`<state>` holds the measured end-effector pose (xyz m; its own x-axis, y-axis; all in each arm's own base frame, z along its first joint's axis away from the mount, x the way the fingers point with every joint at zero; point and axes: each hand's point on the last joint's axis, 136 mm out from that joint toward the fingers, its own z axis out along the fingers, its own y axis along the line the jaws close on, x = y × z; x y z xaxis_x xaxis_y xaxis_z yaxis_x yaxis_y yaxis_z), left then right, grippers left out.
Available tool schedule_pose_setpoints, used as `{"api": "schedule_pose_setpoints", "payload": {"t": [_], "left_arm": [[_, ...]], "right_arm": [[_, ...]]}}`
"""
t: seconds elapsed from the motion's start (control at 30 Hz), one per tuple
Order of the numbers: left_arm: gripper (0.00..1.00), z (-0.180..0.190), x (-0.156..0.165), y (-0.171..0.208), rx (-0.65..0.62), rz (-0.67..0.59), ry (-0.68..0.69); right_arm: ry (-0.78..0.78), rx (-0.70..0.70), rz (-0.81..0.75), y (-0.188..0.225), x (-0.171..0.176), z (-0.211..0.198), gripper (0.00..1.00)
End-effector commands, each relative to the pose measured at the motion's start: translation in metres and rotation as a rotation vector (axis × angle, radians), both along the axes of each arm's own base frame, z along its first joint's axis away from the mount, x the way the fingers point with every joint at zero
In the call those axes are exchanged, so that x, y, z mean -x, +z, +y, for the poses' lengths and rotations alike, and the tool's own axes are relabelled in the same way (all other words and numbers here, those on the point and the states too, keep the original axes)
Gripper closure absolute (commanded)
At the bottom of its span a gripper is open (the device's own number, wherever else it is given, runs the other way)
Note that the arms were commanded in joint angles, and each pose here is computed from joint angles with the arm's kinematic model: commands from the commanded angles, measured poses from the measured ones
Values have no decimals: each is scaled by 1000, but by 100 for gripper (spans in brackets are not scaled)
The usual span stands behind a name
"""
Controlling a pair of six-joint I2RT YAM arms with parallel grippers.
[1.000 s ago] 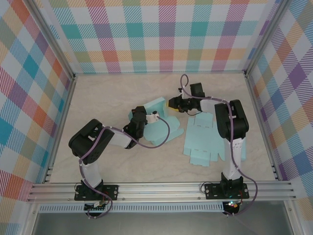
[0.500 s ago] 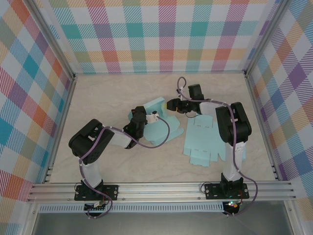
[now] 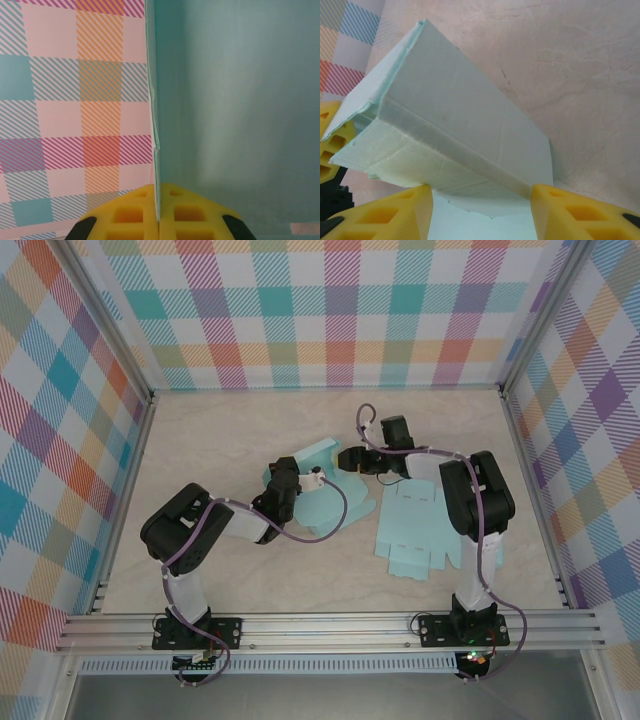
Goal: Fold the paper box
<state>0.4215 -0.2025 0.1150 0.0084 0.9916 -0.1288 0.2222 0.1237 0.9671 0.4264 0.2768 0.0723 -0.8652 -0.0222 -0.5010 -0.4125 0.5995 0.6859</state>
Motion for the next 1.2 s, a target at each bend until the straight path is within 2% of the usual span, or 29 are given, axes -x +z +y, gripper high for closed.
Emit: {"api": "schedule_pose_setpoints", "payload": {"t": [0.0,0.17,0.53,0.73,0.93,1.07,1.17], "left_arm": [[100,-10,1,-1,-1,7,-33],[100,-12,2,-1,0,8,-46],[100,-15,3,-4,5,25,-57],[100,-14,4,-7,0,36,-62],[100,-15,4,-6,10,35,-59],[99,-16,4,10,109,15,-46],[84,-17,8,33,244,11,-44]], "right_arm": [[-11,21,-122,13,-22,7,49],[-27,26,-170,13,-35,11,52],[-22,41,-307,19,-44,19,52],[-57,58,-314,18,-50,16,53],[-72,64,-282,14,-51,15,64],[-94,92,-277,12,-50,14,75],[-111,132,-297,11,-48,12,85]]}}
